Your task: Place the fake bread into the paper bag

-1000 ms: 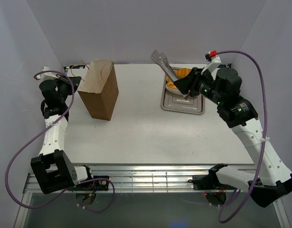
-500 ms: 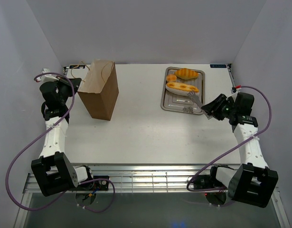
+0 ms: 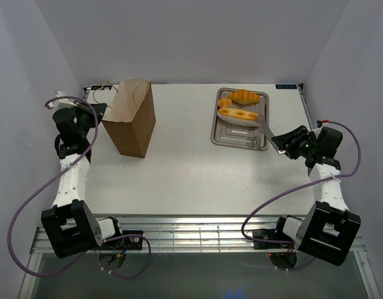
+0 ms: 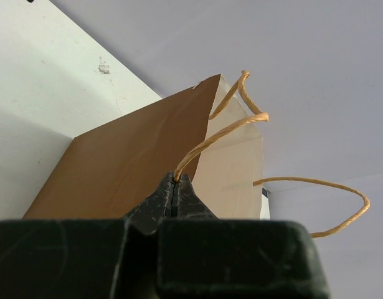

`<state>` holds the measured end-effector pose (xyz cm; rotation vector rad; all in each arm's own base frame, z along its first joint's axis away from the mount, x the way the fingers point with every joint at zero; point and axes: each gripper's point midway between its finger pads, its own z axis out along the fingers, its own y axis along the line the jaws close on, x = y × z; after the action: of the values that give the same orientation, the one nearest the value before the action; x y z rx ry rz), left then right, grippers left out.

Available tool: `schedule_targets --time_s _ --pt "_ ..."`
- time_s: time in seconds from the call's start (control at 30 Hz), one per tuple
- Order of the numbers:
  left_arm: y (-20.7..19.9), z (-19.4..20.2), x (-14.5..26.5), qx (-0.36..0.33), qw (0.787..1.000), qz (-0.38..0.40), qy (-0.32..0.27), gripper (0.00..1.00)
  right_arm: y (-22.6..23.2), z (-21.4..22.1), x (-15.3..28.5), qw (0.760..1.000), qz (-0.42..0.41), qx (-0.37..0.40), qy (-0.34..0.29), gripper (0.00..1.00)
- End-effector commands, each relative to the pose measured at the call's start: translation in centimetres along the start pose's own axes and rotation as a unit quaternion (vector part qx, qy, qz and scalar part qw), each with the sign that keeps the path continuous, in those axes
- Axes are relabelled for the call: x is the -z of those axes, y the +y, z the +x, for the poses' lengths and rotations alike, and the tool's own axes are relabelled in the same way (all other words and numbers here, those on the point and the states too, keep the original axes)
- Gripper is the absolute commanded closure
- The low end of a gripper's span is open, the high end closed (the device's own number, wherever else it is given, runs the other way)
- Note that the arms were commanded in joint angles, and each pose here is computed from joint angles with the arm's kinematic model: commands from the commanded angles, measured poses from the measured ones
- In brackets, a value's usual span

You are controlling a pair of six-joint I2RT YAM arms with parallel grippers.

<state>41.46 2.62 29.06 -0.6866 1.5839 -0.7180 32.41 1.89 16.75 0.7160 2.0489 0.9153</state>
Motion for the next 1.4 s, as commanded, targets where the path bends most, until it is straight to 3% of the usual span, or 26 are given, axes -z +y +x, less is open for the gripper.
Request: schedule_targets --time_s 0.0,1.37 --pt "-0.3 -0.4 0.8 -0.007 1.000 0.000 -0.009 1.00 1.4 -1.4 -0.5 0.999 -0.044 0.007 -0.022 0.52" --pt "0.3 -0.6 0.3 -0.020 1.000 -0.011 -0.011 1.00 -3.7 1.0 -5.1 0.997 -0.062 -0.055 0.005 0.47"
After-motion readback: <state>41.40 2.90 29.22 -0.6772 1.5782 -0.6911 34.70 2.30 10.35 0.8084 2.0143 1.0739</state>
